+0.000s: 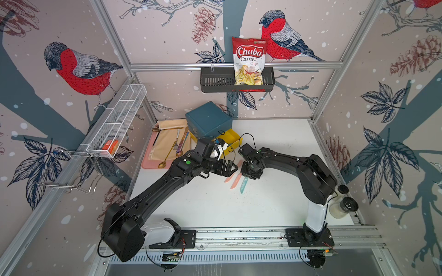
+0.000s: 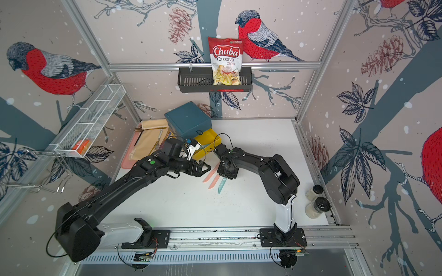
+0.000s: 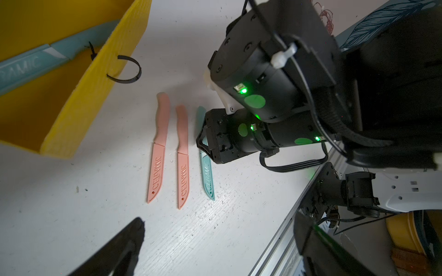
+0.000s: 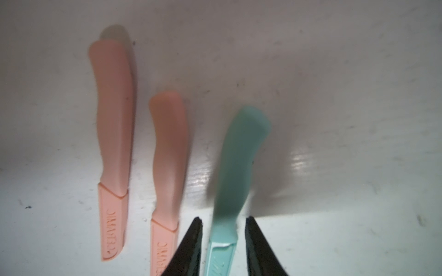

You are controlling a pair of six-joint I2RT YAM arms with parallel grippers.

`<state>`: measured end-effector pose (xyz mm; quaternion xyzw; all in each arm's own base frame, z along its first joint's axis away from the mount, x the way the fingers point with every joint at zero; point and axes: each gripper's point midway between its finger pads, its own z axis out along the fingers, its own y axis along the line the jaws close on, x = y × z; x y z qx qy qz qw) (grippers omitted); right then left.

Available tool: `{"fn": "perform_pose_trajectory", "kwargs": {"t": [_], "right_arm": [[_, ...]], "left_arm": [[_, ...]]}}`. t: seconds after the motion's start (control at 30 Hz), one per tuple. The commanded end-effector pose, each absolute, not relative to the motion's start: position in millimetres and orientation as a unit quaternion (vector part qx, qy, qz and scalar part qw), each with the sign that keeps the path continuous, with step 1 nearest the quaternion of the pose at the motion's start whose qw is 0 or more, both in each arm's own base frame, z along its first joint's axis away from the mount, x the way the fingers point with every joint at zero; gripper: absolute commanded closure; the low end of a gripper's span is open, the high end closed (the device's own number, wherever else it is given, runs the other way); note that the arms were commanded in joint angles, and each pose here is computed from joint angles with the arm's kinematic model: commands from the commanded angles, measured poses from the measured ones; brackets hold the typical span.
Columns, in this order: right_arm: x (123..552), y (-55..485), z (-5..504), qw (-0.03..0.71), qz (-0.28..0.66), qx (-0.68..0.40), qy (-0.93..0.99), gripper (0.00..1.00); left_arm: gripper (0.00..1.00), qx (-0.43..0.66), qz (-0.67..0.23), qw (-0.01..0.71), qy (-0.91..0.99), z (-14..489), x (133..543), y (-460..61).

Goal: Place the fruit knives into the drawer by color
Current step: Pick up the fruit knife from the center of the board.

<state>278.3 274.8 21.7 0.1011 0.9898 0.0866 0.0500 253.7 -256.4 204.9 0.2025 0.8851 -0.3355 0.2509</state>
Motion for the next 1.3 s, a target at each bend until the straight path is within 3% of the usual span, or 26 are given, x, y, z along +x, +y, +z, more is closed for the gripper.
{"fn": "perform_pose_trajectory", "kwargs": {"t": [0.0, 0.1, 0.23, 0.87, 1.27], "right_arm": [[279.8, 263.0, 13.3, 0.046, 0.058, 0.101, 0.992, 0.71], [282.1, 259.7, 5.0, 0.039, 0.053, 0.102, 0.993, 0.74], [282.2, 262.4, 2.0, 0.032, 0.052, 0.098, 0.993, 1.0], [272.2, 255.3, 51.4, 0.054, 0.091, 0.107, 0.989, 1.0], [303.4, 300.3, 166.3, 0.121, 0.273, 0.141, 0.944, 1.0]], "left_arm": [[0.01, 0.209, -0.329, 0.264, 0.883, 205.9, 255.7, -255.0], [0.01, 0.209, -0.327, 0.263, 0.883, 205.0, 255.4, -253.6], [0.01, 0.208, -0.325, 0.265, 0.884, 205.5, 256.1, -252.4], [0.01, 0.216, -0.313, 0.288, 0.879, 229.8, 281.8, -255.6], [0.01, 0.197, -0.289, 0.335, 0.875, 269.9, 333.8, -230.0]]}}
